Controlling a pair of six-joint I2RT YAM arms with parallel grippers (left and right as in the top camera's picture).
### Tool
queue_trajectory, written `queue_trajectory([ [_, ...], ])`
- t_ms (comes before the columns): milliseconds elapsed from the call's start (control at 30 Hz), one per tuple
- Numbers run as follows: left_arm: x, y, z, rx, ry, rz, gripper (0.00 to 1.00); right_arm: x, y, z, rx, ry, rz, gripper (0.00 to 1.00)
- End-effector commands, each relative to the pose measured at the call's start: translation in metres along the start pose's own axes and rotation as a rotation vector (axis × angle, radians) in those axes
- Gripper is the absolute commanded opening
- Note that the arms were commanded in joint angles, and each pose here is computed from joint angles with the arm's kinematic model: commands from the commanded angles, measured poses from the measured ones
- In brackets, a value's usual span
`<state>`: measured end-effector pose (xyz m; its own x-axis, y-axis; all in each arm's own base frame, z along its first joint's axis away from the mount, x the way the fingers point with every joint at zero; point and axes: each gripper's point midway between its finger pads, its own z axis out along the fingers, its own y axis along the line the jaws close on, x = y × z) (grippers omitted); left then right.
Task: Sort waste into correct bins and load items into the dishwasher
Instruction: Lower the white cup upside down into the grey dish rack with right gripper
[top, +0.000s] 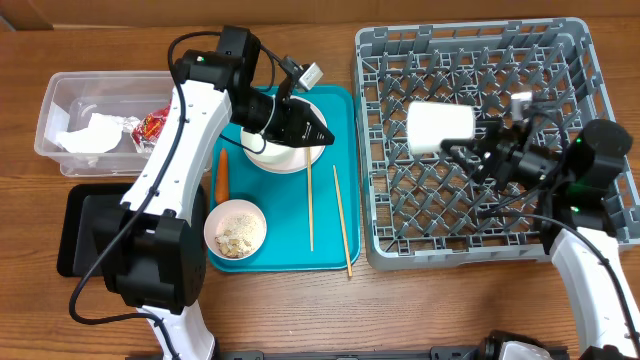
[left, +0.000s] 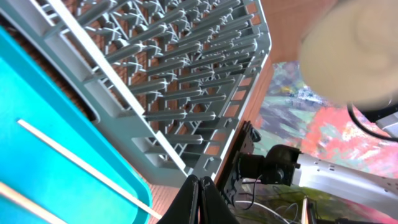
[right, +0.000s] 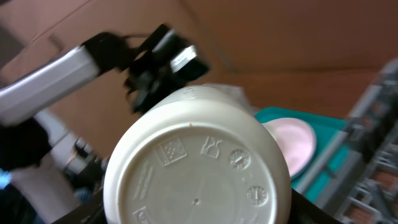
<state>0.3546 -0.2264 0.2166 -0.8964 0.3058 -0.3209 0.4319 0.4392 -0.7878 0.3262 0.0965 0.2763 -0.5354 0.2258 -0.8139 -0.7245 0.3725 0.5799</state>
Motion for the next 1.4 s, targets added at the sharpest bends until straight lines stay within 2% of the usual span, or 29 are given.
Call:
queue_trajectory([
  [0,0.0,0.005,0.001,-0.025,0.008,-0.019,0.04,-0.022,-0.04,-0.022,0.246,-0.115,0.032,0.47],
  [267,0.001,0.011,0.001,-0.061,0.015,-0.025,0.07,-0.012,-0.108,-0.057,0.653,-0.154,0.053,0.47],
  [433,0.001,0.014,0.001,-0.076,0.014,-0.033,0.08,-0.004,-0.127,-0.075,0.819,-0.117,0.093,0.45],
  [567,-0.001,0.017,0.0,-0.094,0.008,-0.042,0.08,-0.01,-0.122,-0.086,0.904,-0.034,0.113,0.44],
  [700,-0.004,0.035,-0.002,-0.193,-0.003,-0.1,0.07,-0.035,-0.094,-0.088,0.93,0.017,0.133,0.43],
  [800,-0.006,0.041,-0.003,-0.227,-0.012,-0.117,0.07,-0.042,-0.074,-0.093,1.029,0.084,0.16,0.42],
  [867,-0.007,0.042,-0.004,-0.237,-0.018,-0.128,0.06,-0.028,-0.061,-0.093,1.113,0.18,0.191,0.43],
  [967,-0.009,0.042,-0.004,-0.237,-0.022,-0.123,0.06,0.001,-0.052,-0.082,1.131,0.294,0.232,0.42],
  [1033,-0.008,0.043,-0.004,-0.238,-0.023,-0.131,0.05,0.031,-0.049,-0.081,1.201,0.399,0.283,0.42],
  [1367,0.0,0.05,-0.006,-0.285,0.004,-0.159,0.07,0.084,-0.048,-0.08,1.226,0.641,0.397,0.4],
])
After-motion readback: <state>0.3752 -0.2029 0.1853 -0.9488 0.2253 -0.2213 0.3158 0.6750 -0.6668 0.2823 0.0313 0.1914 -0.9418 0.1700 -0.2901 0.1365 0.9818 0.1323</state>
